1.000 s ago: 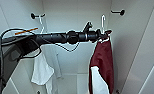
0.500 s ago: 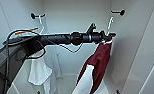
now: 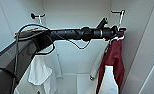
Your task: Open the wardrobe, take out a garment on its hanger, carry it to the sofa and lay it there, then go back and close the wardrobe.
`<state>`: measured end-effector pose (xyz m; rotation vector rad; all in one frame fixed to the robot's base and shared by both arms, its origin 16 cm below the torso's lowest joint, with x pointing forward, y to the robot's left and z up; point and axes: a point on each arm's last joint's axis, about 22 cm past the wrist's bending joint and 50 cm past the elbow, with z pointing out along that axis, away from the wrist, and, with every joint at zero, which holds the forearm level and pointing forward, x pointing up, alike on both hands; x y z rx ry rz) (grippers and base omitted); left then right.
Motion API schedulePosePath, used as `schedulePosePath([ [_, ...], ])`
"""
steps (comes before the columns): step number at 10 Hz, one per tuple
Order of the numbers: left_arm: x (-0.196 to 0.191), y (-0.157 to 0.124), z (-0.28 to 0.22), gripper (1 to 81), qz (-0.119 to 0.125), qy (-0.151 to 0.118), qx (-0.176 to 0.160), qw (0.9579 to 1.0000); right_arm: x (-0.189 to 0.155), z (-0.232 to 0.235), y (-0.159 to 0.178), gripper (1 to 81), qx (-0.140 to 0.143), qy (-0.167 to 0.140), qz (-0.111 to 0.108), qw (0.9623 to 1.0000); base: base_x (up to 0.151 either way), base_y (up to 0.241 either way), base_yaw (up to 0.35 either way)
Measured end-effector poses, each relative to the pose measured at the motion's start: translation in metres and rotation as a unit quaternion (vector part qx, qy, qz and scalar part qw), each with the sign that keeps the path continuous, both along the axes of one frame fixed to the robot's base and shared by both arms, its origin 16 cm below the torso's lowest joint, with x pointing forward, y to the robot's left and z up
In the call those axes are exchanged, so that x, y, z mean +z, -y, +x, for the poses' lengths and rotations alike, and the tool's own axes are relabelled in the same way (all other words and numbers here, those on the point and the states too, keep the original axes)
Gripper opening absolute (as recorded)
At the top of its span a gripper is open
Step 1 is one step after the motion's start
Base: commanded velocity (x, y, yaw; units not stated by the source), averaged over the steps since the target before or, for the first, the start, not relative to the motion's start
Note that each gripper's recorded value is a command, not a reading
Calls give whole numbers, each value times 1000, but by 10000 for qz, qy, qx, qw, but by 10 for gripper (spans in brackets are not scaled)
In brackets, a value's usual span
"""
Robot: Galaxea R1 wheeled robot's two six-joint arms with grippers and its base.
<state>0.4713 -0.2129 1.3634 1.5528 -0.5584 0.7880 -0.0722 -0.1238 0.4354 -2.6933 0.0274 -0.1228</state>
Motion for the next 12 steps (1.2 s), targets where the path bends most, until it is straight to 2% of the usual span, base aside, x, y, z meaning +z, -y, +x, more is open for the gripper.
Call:
schedulePosePath([
  [4, -4, 4, -15, 10, 32, -19, -155, 9999, 0, 0, 0, 811, 1, 2, 0, 10000, 0, 0, 0],
  [8, -3, -8, -10, 10, -68, -26, -151, 9999, 0, 2, 0, 811, -7, 7, 3, 10000, -77, 0, 0],
  [12, -5, -18, -10, 10, -71, -42, -131, 9999, 0, 1, 0, 811, -8, -1, 6, 10000, -87, 0, 0],
])
